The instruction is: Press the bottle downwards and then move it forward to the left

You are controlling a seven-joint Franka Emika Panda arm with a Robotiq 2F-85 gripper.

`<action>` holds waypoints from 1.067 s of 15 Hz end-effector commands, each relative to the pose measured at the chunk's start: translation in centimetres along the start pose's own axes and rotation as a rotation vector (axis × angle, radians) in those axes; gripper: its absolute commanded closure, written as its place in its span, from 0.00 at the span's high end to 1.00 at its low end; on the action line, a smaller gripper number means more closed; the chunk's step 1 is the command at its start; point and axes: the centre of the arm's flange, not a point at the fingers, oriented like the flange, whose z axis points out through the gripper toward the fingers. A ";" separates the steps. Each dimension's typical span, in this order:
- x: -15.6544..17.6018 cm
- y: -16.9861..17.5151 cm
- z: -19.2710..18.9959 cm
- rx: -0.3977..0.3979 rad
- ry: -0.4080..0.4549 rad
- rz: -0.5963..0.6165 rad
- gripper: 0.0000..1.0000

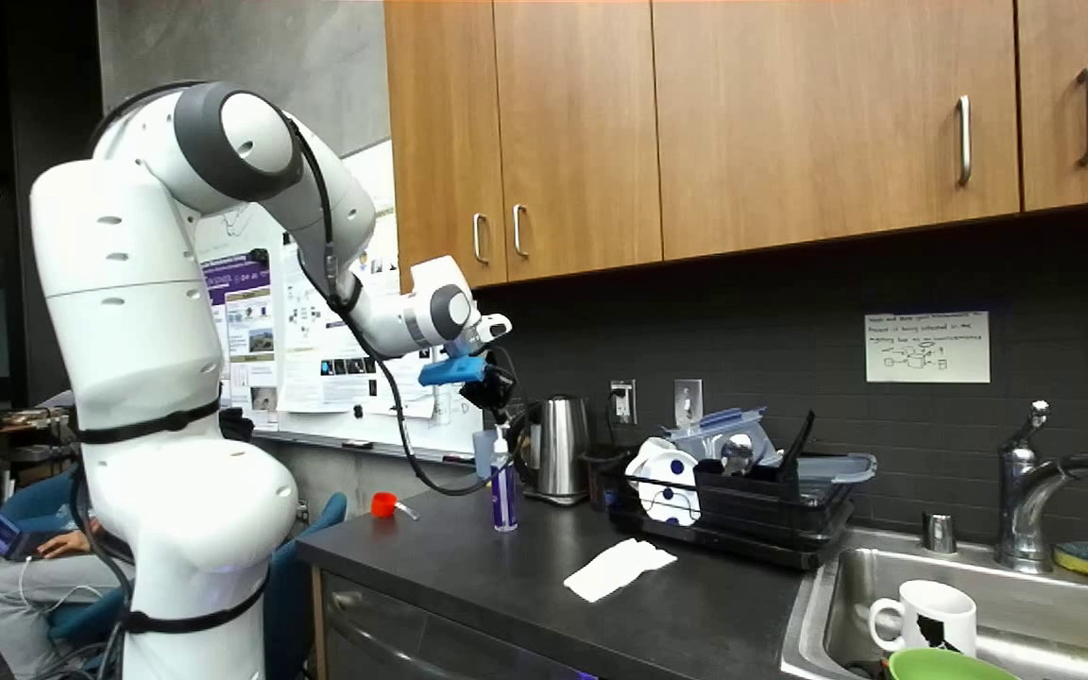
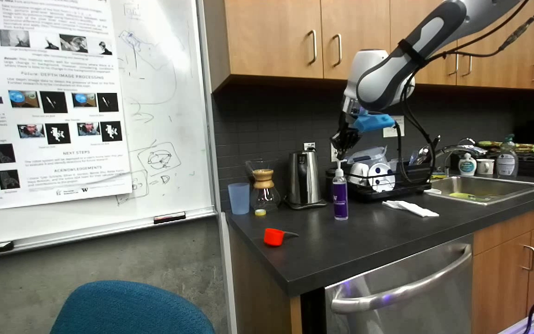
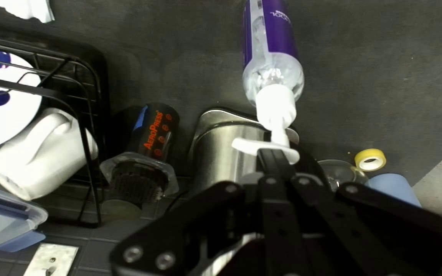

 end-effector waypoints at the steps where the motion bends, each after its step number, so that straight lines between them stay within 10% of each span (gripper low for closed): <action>1: -0.1 -0.7 0.6 -0.004 -0.032 0.001 0.00; 16: -0.6 -1.3 1.2 -0.011 -0.067 -0.007 0.00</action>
